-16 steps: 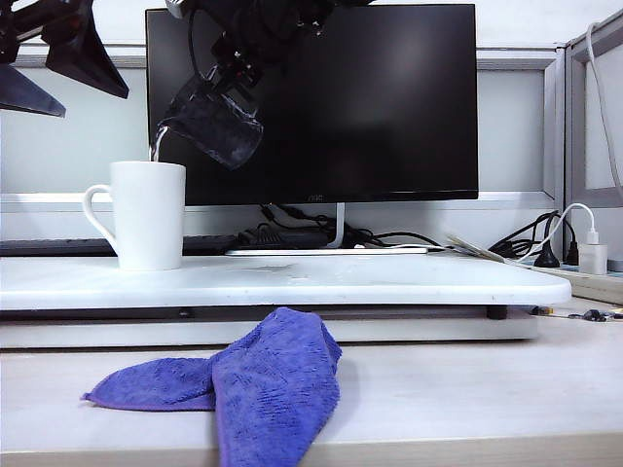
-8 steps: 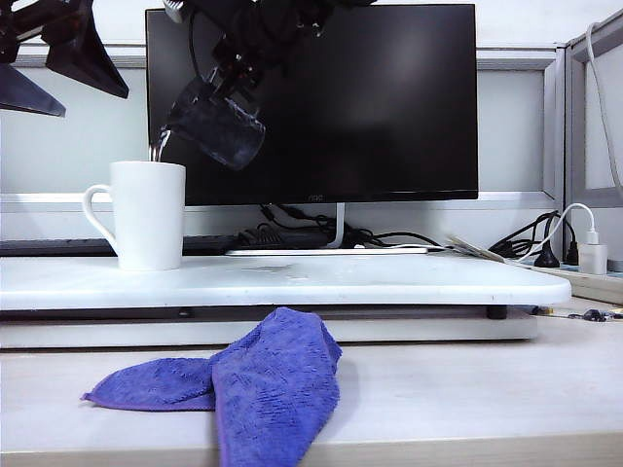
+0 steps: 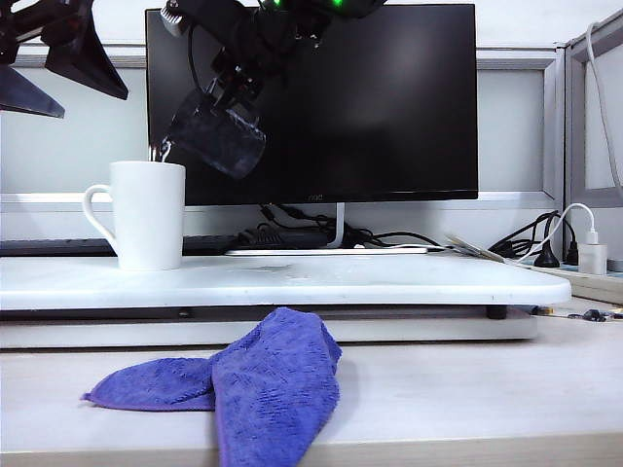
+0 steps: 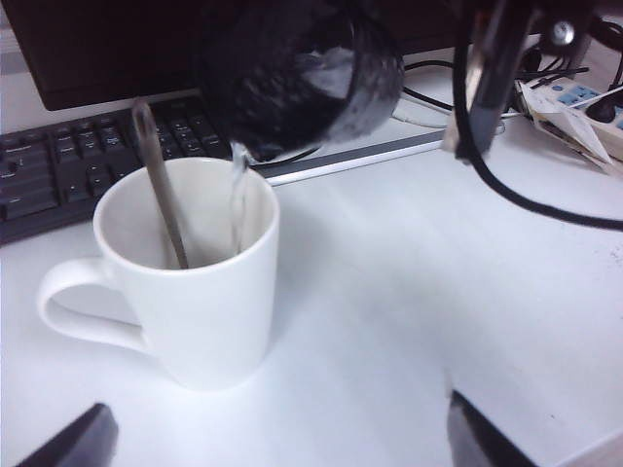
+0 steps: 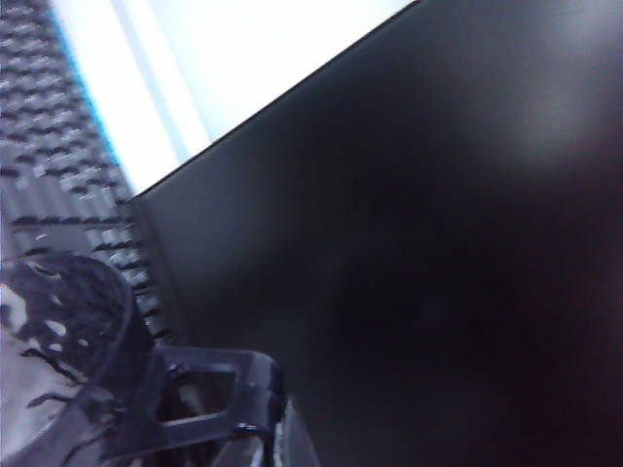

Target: Carefully pick up the black cup and pour some water from the black cup into the white cup.

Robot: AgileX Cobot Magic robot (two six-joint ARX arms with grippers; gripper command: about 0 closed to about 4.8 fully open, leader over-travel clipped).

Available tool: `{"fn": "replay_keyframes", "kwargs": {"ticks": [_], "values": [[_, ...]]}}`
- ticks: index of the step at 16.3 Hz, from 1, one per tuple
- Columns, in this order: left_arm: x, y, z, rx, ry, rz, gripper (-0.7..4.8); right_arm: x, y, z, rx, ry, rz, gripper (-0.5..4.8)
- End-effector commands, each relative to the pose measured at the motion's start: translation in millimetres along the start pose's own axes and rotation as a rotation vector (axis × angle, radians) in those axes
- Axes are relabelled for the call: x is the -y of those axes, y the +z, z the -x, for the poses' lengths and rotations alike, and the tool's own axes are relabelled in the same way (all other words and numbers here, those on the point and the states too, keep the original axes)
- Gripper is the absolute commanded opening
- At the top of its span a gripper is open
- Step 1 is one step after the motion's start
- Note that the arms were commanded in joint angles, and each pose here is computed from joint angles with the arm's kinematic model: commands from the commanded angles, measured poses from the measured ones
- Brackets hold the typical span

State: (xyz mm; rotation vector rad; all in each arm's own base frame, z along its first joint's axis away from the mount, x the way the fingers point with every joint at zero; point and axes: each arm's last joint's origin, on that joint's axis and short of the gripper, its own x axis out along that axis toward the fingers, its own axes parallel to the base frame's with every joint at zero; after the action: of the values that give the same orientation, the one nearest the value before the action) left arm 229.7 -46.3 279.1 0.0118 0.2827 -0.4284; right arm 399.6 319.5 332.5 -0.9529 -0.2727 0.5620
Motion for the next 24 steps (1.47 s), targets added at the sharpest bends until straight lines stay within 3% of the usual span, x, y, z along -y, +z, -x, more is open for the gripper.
{"fn": "replay_keyframes", "kwargs": {"ticks": [1, 6, 9, 11, 14, 17, 21, 24], "values": [[0.2, 2.8, 1.1, 0.016, 0.000, -0.005, 4.79, 7.2, 4.1, -0.1, 0.030, -0.062, -0.006, -0.03], [-0.2, 2.8, 1.1, 0.015, 0.012, -0.005, 4.79, 6.6, 3.7, -0.5, 0.027, -0.061, 0.045, -0.03], [-0.3, 2.8, 1.1, 0.015, 0.014, -0.005, 4.79, 7.1, 4.0, -0.3, 0.025, -0.068, 0.007, -0.03], [-0.3, 2.8, 1.1, 0.015, 0.014, -0.005, 4.79, 6.9, 4.3, -0.3, 0.028, -0.067, -0.069, -0.03], [-0.3, 2.8, 1.1, 0.015, 0.014, -0.005, 4.79, 8.1, 4.3, 0.0, 0.019, -0.081, -0.316, -0.03], [-0.3, 2.8, 1.1, 0.015, 0.015, -0.005, 4.79, 10.5, 4.8, 1.3, 0.012, -0.100, -0.458, -0.03], [-0.2, 2.9, 1.1, 0.016, 0.014, -0.004, 4.79, 11.0, -1.3, 2.3, -0.107, -0.196, -0.661, -0.03], [-0.2, 3.1, 1.5, 0.017, 0.015, -0.005, 4.79, 8.7, -6.3, 6.7, -0.212, -0.171, -0.753, -0.03]]}}
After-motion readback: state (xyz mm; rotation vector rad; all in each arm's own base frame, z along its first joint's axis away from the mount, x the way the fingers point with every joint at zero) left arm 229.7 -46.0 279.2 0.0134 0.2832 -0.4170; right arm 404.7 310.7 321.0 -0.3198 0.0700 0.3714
